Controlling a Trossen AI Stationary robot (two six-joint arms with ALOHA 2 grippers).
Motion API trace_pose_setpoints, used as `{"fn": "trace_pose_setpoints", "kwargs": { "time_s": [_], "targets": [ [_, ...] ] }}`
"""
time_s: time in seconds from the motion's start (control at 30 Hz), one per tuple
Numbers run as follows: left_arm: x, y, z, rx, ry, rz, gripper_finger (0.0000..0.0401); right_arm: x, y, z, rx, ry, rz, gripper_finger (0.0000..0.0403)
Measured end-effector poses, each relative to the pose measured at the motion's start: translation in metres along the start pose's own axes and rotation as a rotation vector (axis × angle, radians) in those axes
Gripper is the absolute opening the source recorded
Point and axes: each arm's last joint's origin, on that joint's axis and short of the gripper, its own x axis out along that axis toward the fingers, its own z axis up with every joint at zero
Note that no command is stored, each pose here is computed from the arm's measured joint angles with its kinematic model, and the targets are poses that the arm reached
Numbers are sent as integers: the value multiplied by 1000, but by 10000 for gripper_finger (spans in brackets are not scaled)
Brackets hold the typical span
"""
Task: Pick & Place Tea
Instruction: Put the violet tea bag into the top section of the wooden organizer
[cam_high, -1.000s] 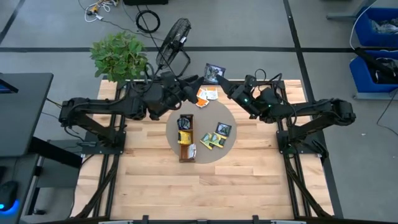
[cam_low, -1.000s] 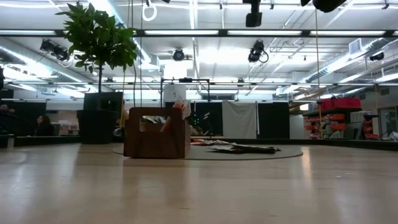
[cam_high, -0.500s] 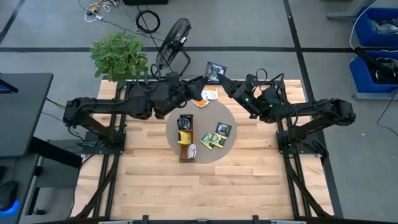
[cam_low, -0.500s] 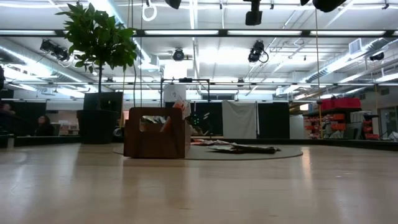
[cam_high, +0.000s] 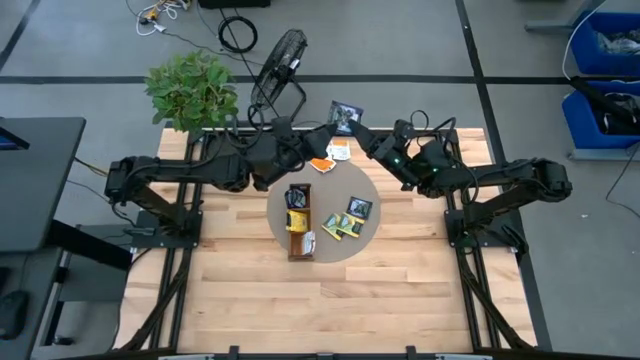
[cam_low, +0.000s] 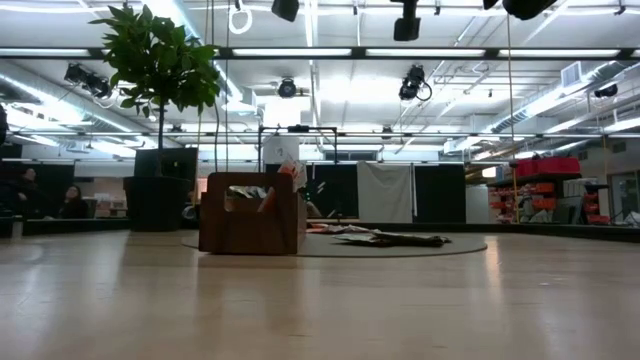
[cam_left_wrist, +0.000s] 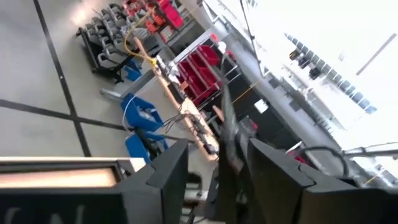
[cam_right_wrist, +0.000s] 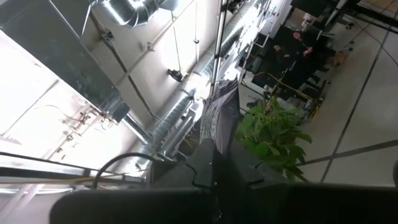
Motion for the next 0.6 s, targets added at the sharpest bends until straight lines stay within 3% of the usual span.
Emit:
{"fn": "trace_pose_setpoints", "kwargs": {
  "time_s": [0.5,0.6],
  "targets": [
    [2,2,-1,18,-1,3,14,0,-4,-3,-27,38,-35,11],
    [2,2,-1,37,-1,4,6,0,-4,-4,-29,41,-39,11]
  ]
}}
